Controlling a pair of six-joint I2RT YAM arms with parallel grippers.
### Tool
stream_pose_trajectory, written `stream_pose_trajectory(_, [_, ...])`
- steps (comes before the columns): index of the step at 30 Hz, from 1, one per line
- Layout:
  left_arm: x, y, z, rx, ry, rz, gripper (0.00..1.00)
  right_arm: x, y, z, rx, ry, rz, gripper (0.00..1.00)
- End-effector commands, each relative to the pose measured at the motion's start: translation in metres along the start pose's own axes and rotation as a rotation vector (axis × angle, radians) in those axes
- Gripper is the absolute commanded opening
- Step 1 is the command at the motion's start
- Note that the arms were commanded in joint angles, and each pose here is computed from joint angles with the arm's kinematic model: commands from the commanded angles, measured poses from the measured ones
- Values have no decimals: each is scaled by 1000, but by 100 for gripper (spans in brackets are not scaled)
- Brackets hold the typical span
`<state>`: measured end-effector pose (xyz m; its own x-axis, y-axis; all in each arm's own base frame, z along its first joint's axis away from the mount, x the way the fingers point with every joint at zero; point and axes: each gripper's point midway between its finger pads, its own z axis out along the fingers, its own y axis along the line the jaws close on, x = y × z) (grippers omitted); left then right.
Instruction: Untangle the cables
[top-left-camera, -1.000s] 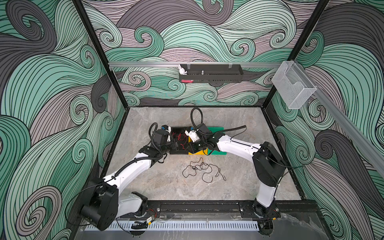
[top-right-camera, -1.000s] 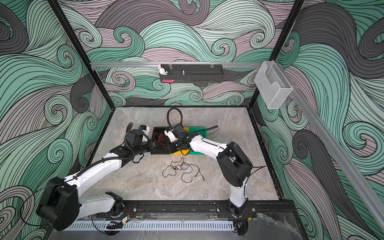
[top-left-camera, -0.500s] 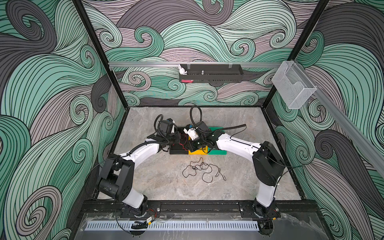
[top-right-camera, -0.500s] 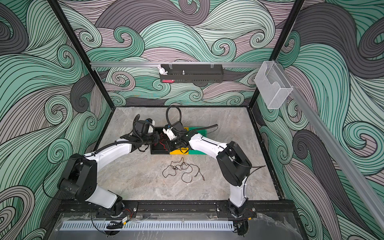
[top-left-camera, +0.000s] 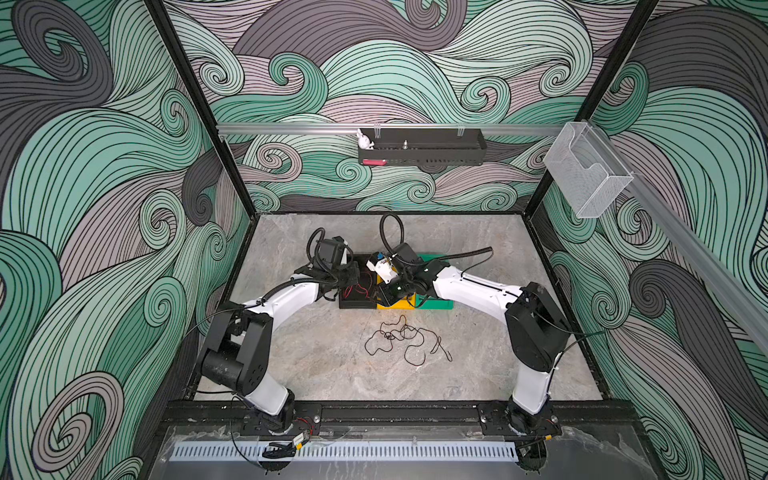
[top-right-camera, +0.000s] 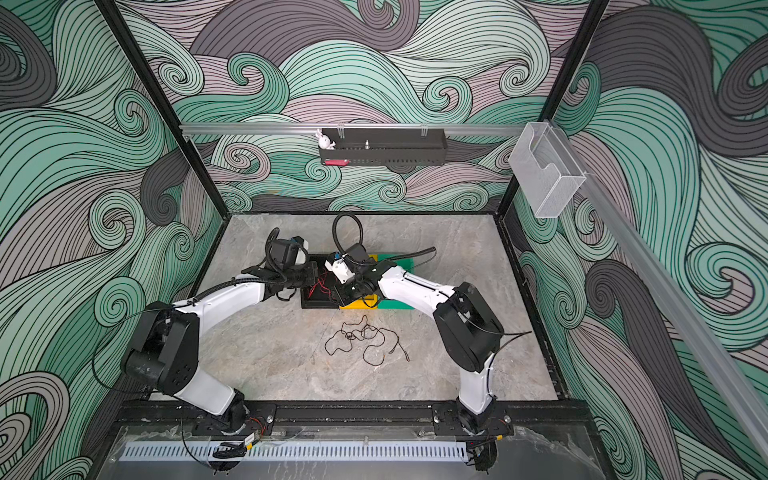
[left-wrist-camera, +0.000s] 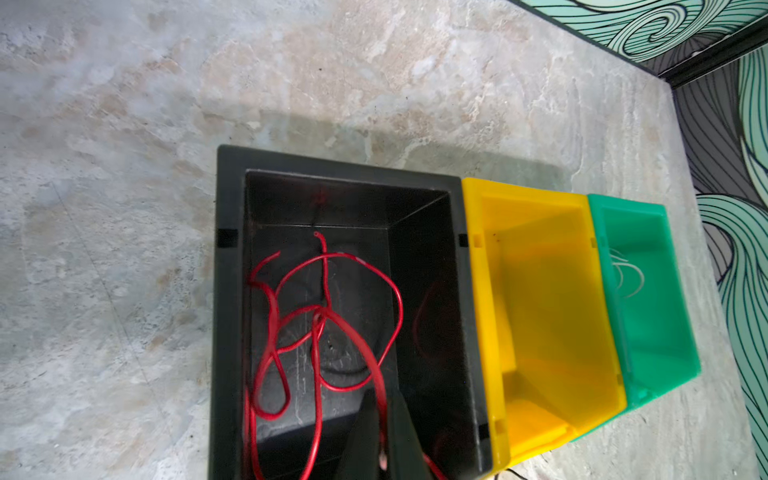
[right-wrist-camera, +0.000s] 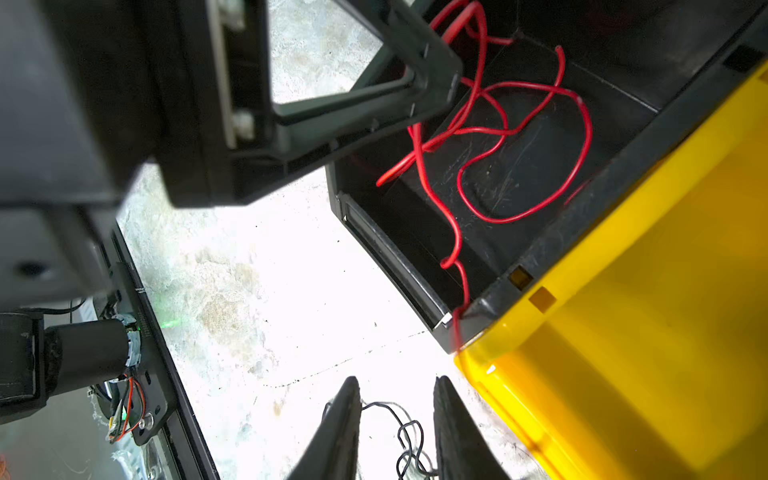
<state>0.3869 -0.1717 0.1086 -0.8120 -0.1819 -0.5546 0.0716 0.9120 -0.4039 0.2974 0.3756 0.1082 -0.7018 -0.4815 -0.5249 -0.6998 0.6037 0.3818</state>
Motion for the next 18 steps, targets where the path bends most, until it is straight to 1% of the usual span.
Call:
stream_pose_trajectory(1, [-12,-4,-2,1,-21,8,5,8,0,-1,-9,23,-18,31])
stream_pose_trajectory(3, [-12,-3,-1,0,-19,11,5,9,-4,-1,13,29,-29,33])
stream_pose_trajectory(8, [-12,-1,0,-4,-15,17,4,10,-22,-9,128,23,-78,37])
stream_pose_trajectory(12, [-11,3,3,-23,-12,14,3,5,-22,-18,117,-9,-72,40])
stream_pose_trajectory(18, [-7,9,8,-49,4,21,2,5,-30,-21,128,-23,-82,44])
